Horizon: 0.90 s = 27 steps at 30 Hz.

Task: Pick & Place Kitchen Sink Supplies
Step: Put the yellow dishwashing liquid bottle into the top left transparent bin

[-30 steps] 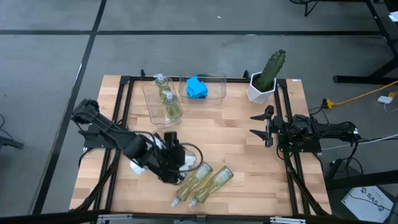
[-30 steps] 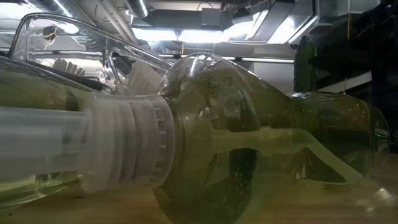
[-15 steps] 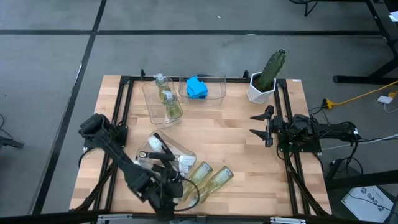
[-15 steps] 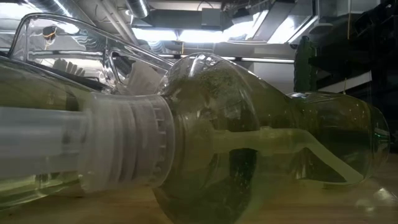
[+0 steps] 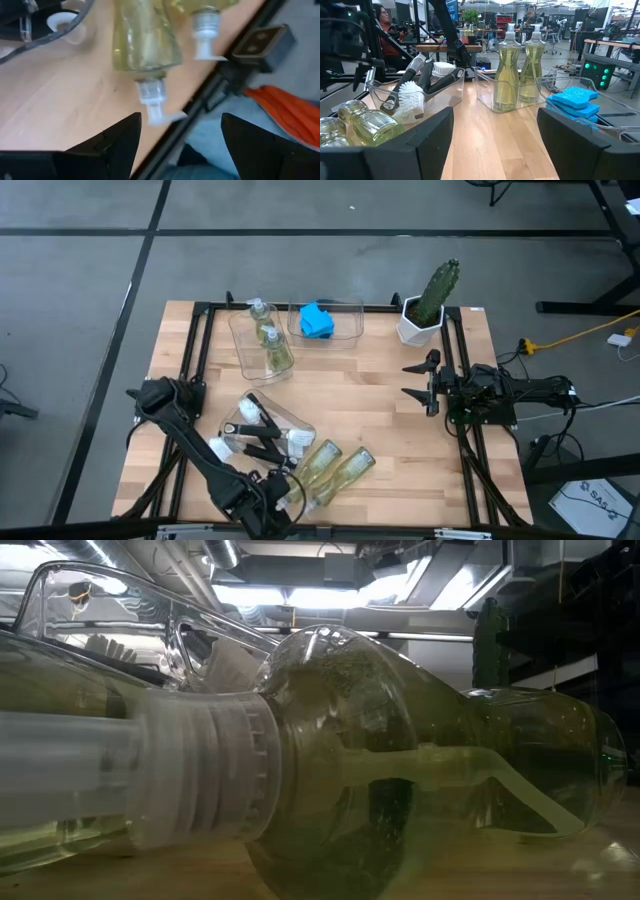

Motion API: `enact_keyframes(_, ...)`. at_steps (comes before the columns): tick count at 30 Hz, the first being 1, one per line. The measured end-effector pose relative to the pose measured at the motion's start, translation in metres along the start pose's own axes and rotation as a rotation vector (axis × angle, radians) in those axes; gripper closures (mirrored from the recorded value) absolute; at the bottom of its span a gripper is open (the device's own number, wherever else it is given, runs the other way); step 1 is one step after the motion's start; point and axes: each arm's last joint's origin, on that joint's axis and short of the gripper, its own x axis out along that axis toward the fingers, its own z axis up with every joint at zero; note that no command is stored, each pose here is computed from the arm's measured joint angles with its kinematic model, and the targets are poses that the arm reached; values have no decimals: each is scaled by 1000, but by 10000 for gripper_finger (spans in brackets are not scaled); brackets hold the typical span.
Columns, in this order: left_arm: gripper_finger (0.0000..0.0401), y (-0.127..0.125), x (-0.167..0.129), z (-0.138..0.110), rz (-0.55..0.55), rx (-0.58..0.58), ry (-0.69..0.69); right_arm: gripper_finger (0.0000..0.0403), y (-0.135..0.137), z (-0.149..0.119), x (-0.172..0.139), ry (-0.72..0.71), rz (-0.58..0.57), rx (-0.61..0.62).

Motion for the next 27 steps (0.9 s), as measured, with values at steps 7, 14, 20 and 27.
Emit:
enact_keyframes(7,134,9,27,-4,119,16,-5,118,0,0,0,0,0,0)
enact_keyframes(14,134,13,47,-5,176,76,-3,118,0,0,0,0,0,0)
enact_keyframes(20,134,14,61,-11,186,98,25,118,0,0,0,0,0,0)
enact_keyframes(27,171,17,63,-14,207,131,64,118,0,0,0,0,0,0)
